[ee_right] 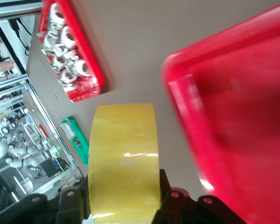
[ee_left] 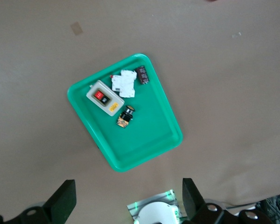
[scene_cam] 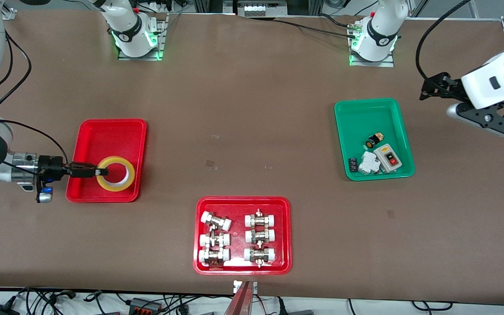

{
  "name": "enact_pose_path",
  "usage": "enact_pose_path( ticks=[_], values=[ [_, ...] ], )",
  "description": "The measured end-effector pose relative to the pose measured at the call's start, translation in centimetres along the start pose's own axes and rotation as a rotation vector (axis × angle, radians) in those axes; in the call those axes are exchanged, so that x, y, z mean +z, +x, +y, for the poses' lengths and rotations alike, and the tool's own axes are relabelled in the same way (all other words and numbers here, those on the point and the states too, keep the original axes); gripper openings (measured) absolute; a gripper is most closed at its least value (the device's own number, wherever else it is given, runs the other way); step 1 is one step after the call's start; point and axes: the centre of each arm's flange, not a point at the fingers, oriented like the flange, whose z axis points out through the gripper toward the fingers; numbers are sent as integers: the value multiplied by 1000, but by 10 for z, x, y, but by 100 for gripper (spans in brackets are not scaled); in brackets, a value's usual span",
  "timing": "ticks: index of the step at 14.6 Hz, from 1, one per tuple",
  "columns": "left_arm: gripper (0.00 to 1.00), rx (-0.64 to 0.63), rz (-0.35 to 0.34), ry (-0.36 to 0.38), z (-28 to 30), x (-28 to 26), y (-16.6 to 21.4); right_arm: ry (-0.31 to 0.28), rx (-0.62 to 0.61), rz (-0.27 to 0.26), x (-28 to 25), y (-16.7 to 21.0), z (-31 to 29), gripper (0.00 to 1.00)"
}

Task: Left arm passes tape to right arm into tray
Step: 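Lower the tape into the red tray and open the right gripper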

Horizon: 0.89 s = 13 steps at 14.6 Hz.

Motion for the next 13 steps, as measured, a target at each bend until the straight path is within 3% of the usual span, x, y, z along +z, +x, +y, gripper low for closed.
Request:
enact_pose_path(
  ticks=[5,11,13],
  values=[
    [100,-2,22,-5,-38,1,-13,32,-87,-64,-10,-7,56,53],
    [100,-46,54,19,-55,-11,-24,54,-121,-96,0,-6,85,53],
    [100,-59,76,45,-62,-16,-26,28,-123,-122,6,-7,96,53]
  ],
)
